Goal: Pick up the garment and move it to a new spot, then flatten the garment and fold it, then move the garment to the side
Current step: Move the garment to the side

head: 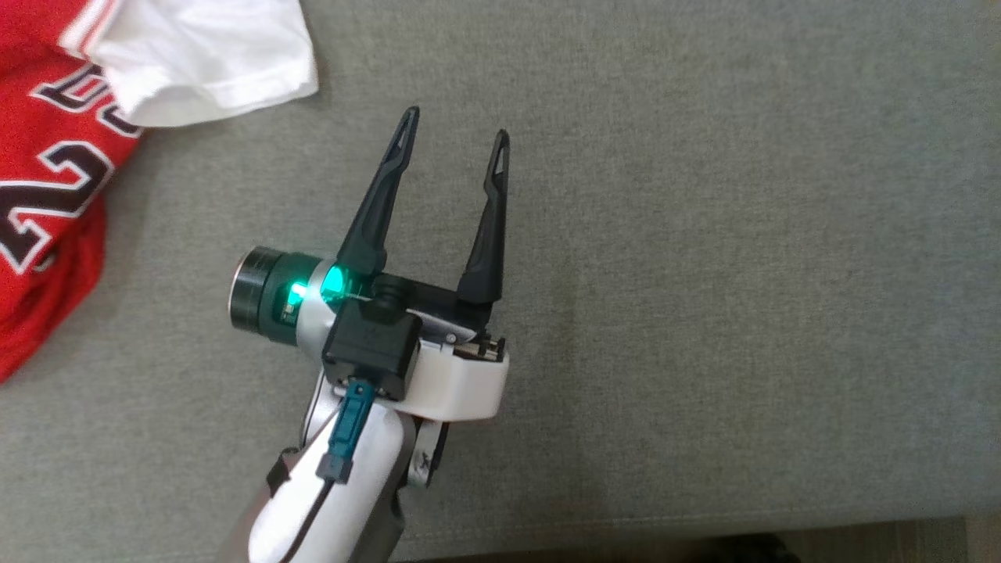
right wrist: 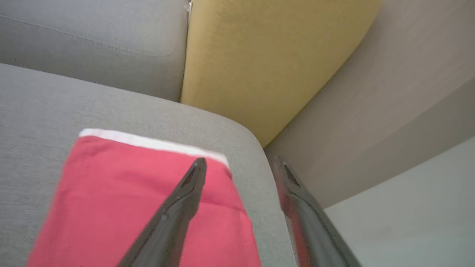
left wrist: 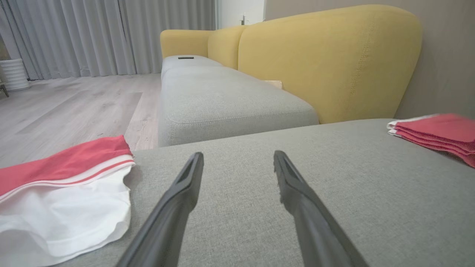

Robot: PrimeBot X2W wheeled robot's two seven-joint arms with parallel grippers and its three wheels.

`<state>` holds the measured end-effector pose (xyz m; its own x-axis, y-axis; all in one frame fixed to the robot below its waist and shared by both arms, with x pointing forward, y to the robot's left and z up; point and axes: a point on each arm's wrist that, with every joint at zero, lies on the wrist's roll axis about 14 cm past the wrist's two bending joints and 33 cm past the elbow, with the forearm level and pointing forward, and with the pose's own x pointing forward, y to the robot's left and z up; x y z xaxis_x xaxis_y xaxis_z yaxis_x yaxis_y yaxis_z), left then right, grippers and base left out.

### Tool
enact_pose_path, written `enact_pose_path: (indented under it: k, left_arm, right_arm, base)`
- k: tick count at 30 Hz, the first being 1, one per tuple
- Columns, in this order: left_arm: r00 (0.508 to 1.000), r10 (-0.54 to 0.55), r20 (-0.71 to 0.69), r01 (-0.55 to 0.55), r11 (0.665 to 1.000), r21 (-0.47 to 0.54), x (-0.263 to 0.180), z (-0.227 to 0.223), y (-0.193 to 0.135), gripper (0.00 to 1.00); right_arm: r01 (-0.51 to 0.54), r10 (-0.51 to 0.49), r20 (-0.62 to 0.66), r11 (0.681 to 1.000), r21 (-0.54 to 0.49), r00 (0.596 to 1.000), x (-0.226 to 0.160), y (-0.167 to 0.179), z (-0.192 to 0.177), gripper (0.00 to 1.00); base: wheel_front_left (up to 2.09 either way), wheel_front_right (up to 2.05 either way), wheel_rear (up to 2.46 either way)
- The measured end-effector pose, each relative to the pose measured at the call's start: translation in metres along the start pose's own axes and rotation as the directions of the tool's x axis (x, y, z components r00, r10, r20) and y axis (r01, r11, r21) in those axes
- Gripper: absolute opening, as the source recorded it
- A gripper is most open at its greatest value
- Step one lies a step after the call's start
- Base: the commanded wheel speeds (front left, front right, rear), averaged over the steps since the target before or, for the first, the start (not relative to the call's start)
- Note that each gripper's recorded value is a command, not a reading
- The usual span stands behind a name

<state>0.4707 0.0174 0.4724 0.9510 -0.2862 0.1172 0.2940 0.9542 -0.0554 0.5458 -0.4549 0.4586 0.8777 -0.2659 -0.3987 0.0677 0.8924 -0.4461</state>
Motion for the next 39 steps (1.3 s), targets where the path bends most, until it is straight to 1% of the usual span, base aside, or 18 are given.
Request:
enact_pose_path:
  k: [2,4,6,8,12,15,18,22,25,27,29,32,35,39]
  left_arm:
    - [1.000,0.014,0.010,-0.014,1.000,0.004,-0.003,0.008,0.003,1.00]
    - [0.999,0.034,0.003,-0.034,0.999,0.001,-0.009,0.013,0.006,1.00]
    - [0.997,0.070,-0.020,-0.070,0.998,-0.004,-0.022,0.015,0.013,1.00]
    - [0.993,0.108,-0.052,-0.108,0.994,-0.002,-0.038,0.014,0.021,1.00]
    - [0.985,0.150,-0.089,-0.150,0.989,0.007,-0.069,0.017,0.033,1.00]
    - [0.982,0.168,-0.087,-0.167,0.986,0.027,-0.089,0.025,0.040,1.00]
    - [0.979,0.183,-0.091,-0.180,0.983,0.039,-0.110,0.029,0.045,1.00]
    - [0.975,0.206,-0.083,-0.203,0.978,0.039,-0.138,0.037,0.049,1.00]
    - [0.975,0.213,-0.067,-0.211,0.977,0.040,-0.152,0.043,0.050,1.00]
    - [0.973,0.227,-0.050,-0.225,0.973,0.043,-0.158,0.049,0.053,1.00]
    - [0.973,0.230,-0.032,-0.229,0.973,0.041,-0.163,0.055,0.054,1.00]
    - [0.971,0.240,-0.014,-0.239,0.970,0.041,-0.171,0.060,0.056,1.00]
    - [0.967,0.254,-0.022,-0.253,0.966,0.042,-0.182,0.059,0.059,1.00]
    - [0.964,0.263,-0.043,-0.260,0.964,0.056,-0.196,0.052,0.061,1.00]
  right_arm:
    - [-0.033,0.033,0.035,0.999,0.014,0.999,-0.001,0.018,0.008,1.00]
    - [-0.092,0.088,0.060,0.994,0.061,0.994,-0.004,0.049,0.013,1.00]
    - [-0.154,0.145,0.082,0.981,0.114,0.986,-0.013,0.079,0.017,1.00]
    - [-0.203,0.188,0.109,0.967,0.152,0.976,-0.026,0.102,0.021,1.00]
    - [-0.285,0.247,0.174,0.926,0.246,0.953,-0.061,0.138,0.025,1.00]
    - [-0.358,0.304,0.216,0.887,0.291,0.928,-0.092,0.172,0.024,1.00]
    - [-0.413,0.340,0.260,0.854,0.318,0.904,-0.123,0.197,0.024,1.00]
    - [-0.467,0.358,0.328,0.805,0.365,0.874,-0.162,0.220,0.029,1.00]
    - [-0.495,0.331,0.417,0.778,0.387,0.846,-0.187,0.224,0.047,1.00]
    - [-0.503,0.307,0.468,0.776,0.381,0.829,-0.201,0.224,0.056,1.00]
    - [-0.505,0.286,0.497,0.771,0.388,0.819,-0.215,0.226,0.056,1.00]
    - [-0.504,0.275,0.498,0.758,0.415,0.823,-0.234,0.237,0.041,1.00]
    - [-0.502,0.283,0.486,0.761,0.411,0.827,-0.249,0.246,0.025,1.00]
    - [-0.506,0.288,0.486,0.759,0.409,0.825,-0.261,0.254,0.018,1.00]
  base:
    - [0.00,0.00,0.00]
    - [0.00,0.00,0.00]
    - [0.00,0.00,0.00]
    - [0.00,0.00,0.00]
    - [0.00,0.00,0.00]
    - [0.00,0.00,0.00]
    - [0.00,0.00,0.00]
    - [0.00,0.00,0.00]
    - [0.00,0.00,0.00]
    - [0.00,0.00,0.00]
    - [0.00,0.00,0.00]
    - [0.00,0.00,0.00]
    - [0.00,0.00,0.00]
    - [0.00,0.00,0.00]
